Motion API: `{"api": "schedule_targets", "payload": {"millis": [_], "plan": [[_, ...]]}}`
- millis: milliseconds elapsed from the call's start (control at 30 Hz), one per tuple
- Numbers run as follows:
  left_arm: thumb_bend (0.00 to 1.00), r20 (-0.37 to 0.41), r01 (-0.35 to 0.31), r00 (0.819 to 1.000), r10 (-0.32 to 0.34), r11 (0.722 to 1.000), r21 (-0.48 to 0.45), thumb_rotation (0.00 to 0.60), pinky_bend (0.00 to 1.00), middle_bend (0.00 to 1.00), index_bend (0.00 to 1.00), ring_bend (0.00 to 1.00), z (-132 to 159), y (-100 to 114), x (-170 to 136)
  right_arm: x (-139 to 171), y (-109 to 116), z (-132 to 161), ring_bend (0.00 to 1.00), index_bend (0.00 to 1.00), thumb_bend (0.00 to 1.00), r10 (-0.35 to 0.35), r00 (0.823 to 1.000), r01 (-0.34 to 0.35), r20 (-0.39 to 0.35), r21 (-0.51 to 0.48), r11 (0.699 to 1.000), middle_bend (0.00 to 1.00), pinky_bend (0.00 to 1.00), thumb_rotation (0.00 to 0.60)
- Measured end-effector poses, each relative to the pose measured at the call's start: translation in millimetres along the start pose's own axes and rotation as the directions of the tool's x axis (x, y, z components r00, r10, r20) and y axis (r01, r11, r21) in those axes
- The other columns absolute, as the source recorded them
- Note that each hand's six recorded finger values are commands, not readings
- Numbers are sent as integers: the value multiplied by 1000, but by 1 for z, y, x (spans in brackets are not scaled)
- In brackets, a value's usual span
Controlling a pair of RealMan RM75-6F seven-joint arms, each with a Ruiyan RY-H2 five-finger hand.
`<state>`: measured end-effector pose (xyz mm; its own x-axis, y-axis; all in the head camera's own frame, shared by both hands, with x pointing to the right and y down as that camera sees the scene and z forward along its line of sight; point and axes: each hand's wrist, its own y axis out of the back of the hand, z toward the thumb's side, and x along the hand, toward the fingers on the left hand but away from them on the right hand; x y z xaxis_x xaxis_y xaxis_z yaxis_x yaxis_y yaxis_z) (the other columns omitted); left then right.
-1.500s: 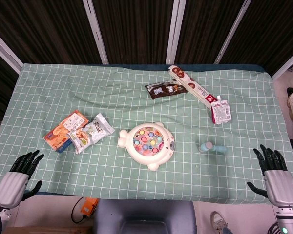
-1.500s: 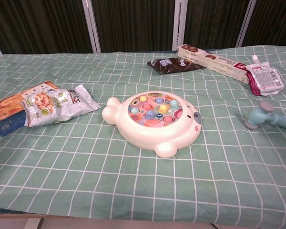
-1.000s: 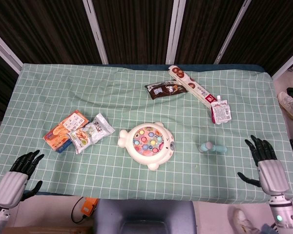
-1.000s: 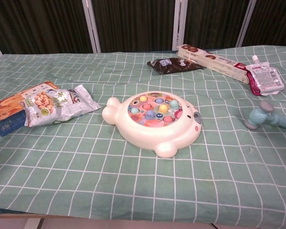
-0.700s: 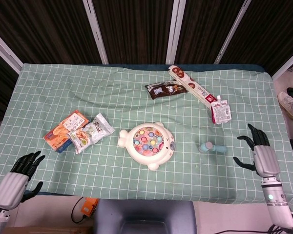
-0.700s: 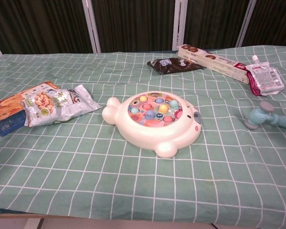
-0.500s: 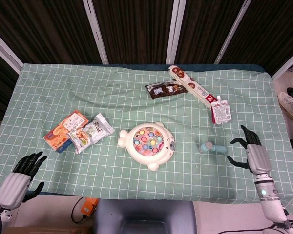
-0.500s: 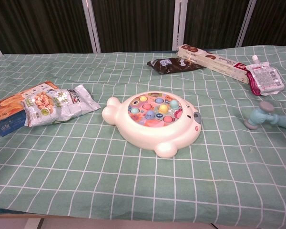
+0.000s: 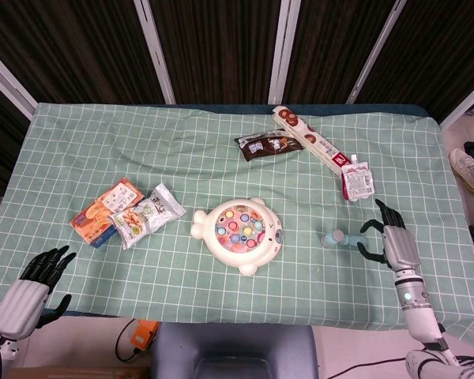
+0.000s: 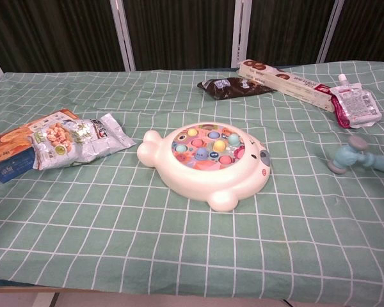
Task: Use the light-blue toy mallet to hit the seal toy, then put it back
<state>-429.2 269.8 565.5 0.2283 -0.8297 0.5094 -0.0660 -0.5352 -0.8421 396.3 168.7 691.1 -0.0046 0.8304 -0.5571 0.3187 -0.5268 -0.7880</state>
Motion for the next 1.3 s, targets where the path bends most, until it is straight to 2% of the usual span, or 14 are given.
{"api": "schedule_targets", "payload": {"millis": [133,500,1100,1300], "plan": [[405,2,0,1000,0,1000,0,600,107,0,0,0,0,0,0,-5,-3,0,0,590,541,20,1000,-20,14,14,1000,97,0,600],[406,3,0,1000,0,1000,-3,600,108,0,0,0,0,0,0,-11,-6,5,0,587,541,34,999,-35,17,41,999,97,0,600],[403,3,1,1000,-1,1000,-8,600,107,0,0,0,0,0,1,-18,-22,22,0,559,542,91,996,-90,1,151,984,97,0,600],[404,5,3,1000,-3,1000,-7,600,107,0,0,0,0,0,1,-19,-25,20,0,560,541,97,995,-98,11,148,984,97,0,600]]}}
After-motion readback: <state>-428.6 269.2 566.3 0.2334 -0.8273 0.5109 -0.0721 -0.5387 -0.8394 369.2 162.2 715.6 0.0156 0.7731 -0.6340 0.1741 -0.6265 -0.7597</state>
